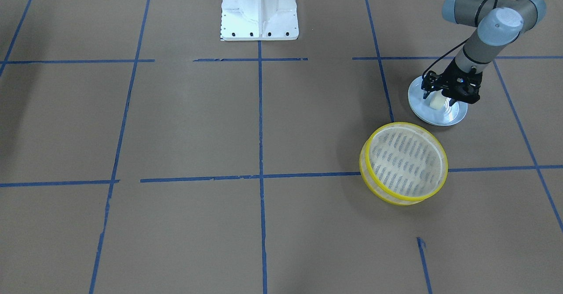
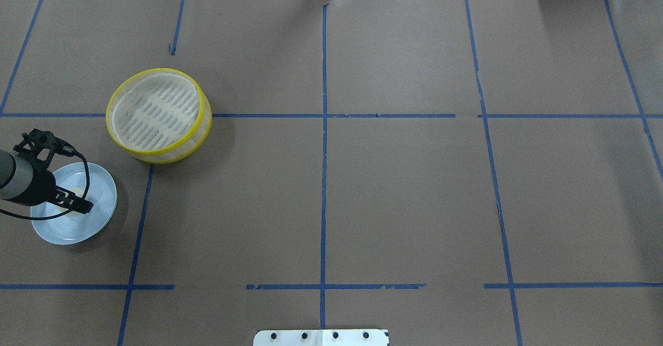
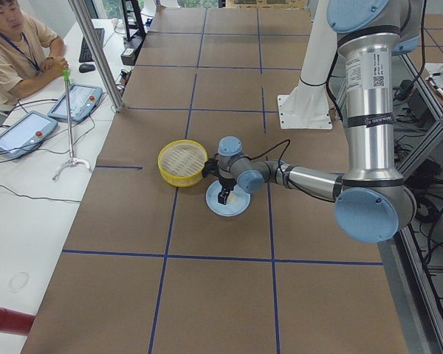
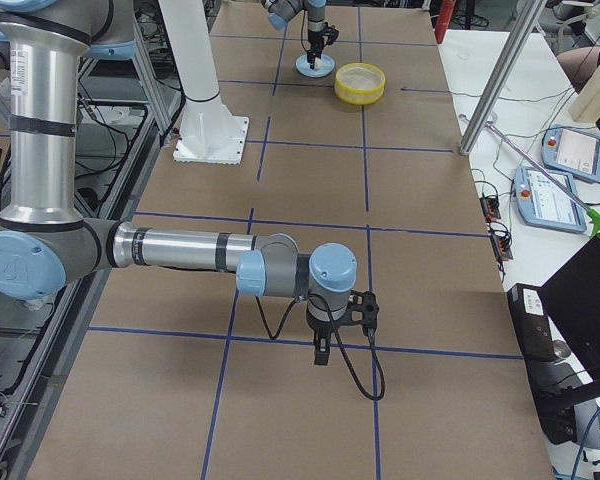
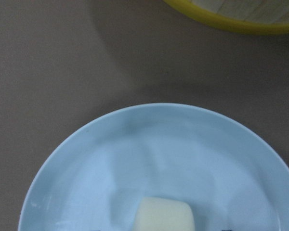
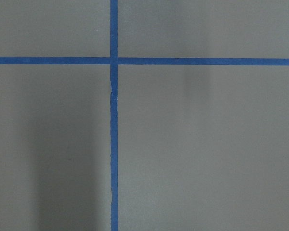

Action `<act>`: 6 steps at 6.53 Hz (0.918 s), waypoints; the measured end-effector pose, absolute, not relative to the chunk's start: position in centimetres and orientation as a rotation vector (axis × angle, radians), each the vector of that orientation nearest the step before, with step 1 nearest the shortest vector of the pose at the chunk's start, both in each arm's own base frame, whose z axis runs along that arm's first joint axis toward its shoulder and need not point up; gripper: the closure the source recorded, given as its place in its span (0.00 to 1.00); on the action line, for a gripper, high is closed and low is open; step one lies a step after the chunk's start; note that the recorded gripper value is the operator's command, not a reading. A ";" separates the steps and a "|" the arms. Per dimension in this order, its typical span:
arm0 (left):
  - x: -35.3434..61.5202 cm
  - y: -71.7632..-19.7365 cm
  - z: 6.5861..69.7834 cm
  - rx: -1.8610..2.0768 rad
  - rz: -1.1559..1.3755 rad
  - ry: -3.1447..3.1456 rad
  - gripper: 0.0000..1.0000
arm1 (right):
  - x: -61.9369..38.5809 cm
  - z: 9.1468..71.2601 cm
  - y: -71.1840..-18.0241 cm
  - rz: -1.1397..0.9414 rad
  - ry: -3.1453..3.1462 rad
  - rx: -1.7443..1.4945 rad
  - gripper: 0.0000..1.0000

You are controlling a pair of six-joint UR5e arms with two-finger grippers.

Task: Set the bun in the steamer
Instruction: 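Close the left gripper on the bun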

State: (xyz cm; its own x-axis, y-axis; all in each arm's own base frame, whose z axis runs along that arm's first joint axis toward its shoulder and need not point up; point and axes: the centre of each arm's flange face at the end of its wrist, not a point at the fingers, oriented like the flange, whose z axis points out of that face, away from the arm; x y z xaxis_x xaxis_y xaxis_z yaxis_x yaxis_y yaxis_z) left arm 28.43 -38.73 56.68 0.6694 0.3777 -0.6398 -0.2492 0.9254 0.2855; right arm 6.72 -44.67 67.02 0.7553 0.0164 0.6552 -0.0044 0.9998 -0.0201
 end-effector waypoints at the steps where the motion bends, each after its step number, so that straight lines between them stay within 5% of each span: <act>1: 28.5 -38.7 56.7 0.175 0.357 0.761 0.35 | 6.7 67.0 -44.7 0.011 -0.715 -0.018 0.00; 6: 28.6 -38.5 56.7 0.166 0.359 0.762 0.54 | 6.7 67.0 -44.7 0.011 -0.715 -0.018 0.00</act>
